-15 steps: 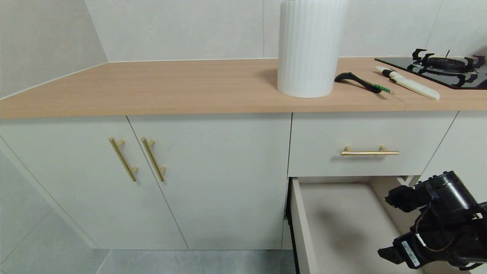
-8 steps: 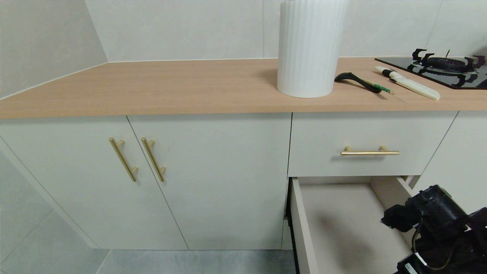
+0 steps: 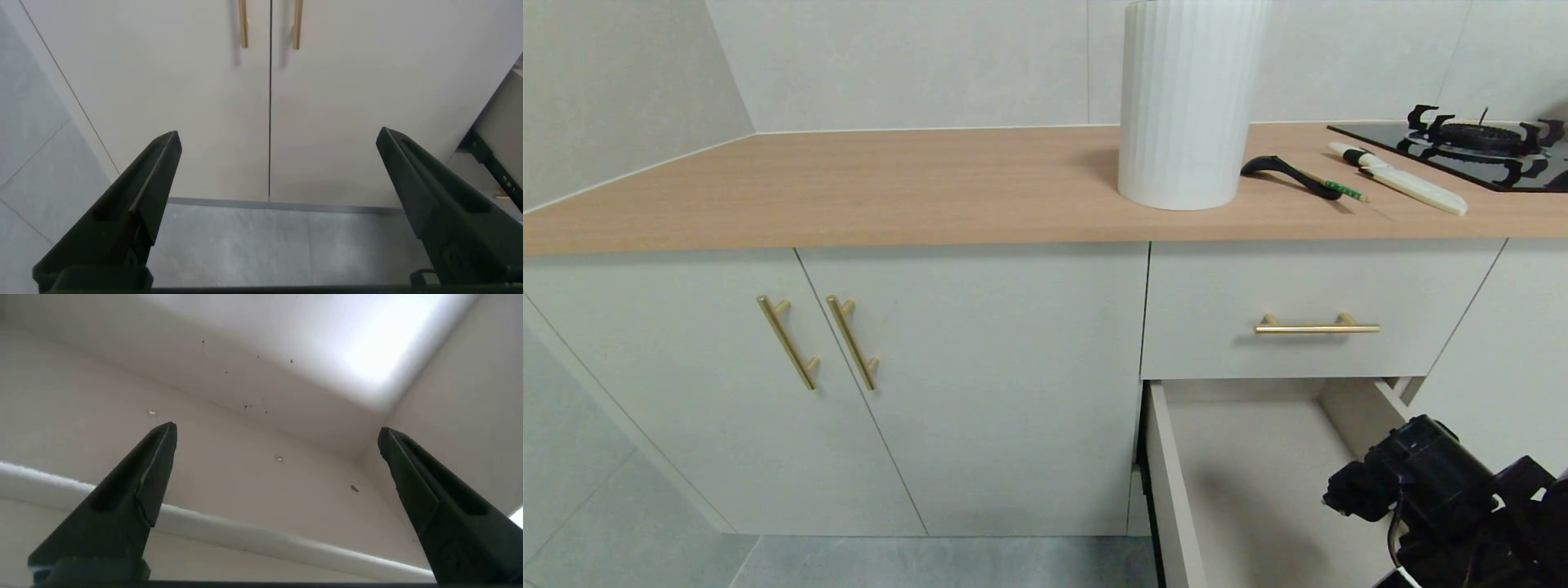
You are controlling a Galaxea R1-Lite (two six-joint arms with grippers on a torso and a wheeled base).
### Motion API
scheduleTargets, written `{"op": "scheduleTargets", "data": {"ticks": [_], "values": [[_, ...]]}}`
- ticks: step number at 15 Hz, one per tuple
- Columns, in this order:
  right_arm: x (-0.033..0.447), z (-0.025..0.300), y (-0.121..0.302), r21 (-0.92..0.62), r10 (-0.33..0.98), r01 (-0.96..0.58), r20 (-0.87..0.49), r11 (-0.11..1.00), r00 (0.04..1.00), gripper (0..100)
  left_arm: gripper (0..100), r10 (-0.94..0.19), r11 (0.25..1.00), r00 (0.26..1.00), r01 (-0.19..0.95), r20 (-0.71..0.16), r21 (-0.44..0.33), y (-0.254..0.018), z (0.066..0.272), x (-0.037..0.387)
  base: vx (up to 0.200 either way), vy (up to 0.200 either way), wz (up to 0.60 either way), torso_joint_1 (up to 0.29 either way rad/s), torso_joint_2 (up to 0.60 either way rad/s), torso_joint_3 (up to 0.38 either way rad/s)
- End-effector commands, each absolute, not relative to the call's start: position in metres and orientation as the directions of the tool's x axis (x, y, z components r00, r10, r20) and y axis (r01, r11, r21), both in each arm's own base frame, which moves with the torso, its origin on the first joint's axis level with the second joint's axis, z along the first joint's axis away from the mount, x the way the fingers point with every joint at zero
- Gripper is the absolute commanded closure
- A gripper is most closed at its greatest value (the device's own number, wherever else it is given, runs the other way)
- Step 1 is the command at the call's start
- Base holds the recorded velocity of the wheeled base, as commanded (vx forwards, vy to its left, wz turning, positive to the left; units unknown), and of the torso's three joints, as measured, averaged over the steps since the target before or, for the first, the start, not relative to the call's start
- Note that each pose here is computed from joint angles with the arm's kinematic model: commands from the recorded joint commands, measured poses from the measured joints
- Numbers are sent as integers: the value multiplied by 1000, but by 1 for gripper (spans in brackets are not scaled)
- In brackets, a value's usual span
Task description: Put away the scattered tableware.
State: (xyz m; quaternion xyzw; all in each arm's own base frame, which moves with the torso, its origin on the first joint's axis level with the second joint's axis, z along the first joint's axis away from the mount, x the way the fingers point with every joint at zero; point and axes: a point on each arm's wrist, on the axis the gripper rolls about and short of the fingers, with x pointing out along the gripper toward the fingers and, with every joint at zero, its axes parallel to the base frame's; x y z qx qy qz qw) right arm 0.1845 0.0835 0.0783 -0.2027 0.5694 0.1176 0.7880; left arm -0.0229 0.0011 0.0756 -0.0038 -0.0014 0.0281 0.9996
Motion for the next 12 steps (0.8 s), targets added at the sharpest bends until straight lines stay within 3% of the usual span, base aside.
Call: {"op": "scheduleTargets", "data": {"ticks": [1,6,12], "values": [[190,86,84,-182,-28,-388,-929,903,369,0,0,57,998,998,-57,2,-8,1,76,-23,0,0,0,0,0,0],[189,148,71,-69,71,-188,-760,980,647,0,0,57,998,998,-57,2,-8,1,76,-23,0,0,0,0,0,0],[175,171,64,-65,99,-191,-671,979,735,0,0,57,998,998,-57,2,-8,1,76,-23,0,0,0,0,0,0]]}}
